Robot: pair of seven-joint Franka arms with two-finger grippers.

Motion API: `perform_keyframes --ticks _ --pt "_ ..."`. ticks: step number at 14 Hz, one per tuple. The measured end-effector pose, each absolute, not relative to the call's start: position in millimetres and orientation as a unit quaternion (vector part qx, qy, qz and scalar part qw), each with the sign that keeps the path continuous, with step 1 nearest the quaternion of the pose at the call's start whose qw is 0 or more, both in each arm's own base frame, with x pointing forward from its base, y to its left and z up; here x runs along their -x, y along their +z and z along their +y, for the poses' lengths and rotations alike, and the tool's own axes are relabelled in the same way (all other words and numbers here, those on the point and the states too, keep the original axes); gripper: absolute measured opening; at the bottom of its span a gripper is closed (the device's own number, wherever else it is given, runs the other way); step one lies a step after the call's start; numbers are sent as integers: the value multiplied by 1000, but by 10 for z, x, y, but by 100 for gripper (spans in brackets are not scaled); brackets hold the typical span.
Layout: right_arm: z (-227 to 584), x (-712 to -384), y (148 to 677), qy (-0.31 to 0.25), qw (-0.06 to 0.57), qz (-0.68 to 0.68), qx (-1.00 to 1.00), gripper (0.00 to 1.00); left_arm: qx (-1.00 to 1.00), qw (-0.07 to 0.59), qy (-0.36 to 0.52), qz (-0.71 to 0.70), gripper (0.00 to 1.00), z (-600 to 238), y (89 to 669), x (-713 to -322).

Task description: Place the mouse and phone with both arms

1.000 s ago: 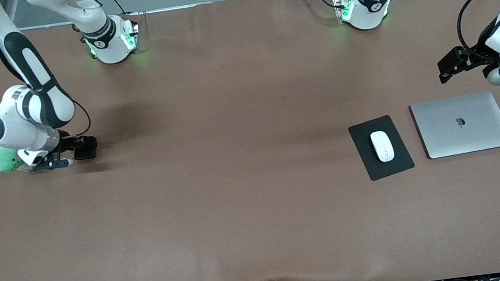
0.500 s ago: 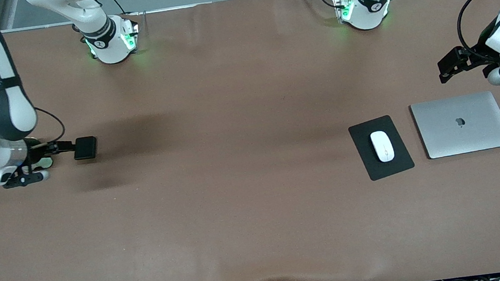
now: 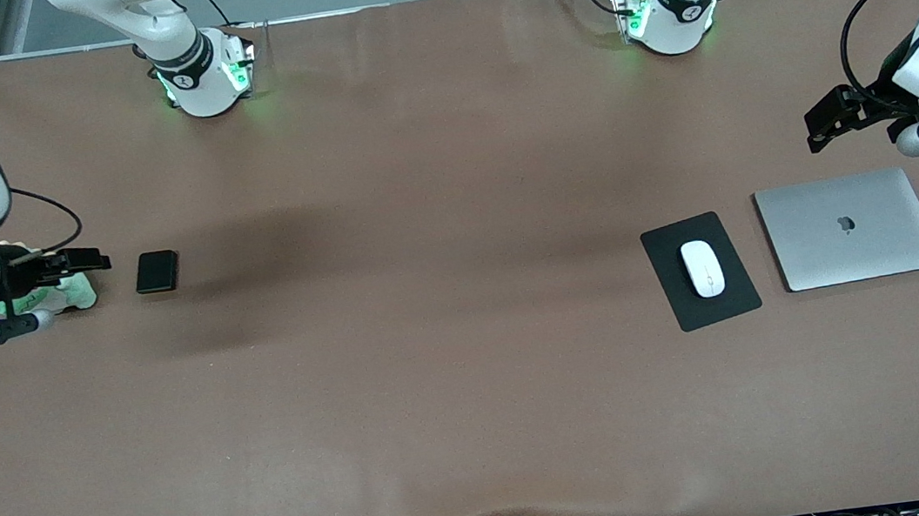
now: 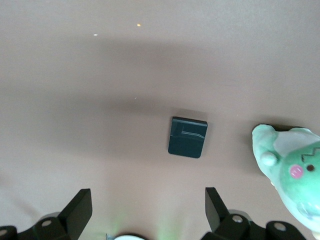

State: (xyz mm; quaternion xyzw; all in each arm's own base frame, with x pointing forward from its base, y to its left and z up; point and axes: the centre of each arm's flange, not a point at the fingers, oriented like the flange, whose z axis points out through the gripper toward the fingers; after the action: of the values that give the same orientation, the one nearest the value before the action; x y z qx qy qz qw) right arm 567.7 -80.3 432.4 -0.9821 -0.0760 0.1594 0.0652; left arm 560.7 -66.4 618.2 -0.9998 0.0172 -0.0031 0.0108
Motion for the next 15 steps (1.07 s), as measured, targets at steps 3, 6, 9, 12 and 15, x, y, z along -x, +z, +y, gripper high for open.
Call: perform_keyframes --ticks 3,6,9,12,15 --pt "-625 -5716 5043 177 35 -97 979 100 1000 11 -5 17 100 -665 6197 -5604" --pt "-573 -5731 5355 163 29 -92 982 100 1000 10 -13 17 100 -659 6287 -5570" --pt "-542 -5661 5694 143 40 -132 980 100 1000 11 -17 12 100 -607 6339 -5546" --pt "-554 -5555 5945 125 68 -211 967 100 1000 11 -16 -1 100 -462 6339 -5559" --pt "-598 -5435 6146 111 69 -221 966 100 1000 11 -17 -8 100 -393 6355 -5552"
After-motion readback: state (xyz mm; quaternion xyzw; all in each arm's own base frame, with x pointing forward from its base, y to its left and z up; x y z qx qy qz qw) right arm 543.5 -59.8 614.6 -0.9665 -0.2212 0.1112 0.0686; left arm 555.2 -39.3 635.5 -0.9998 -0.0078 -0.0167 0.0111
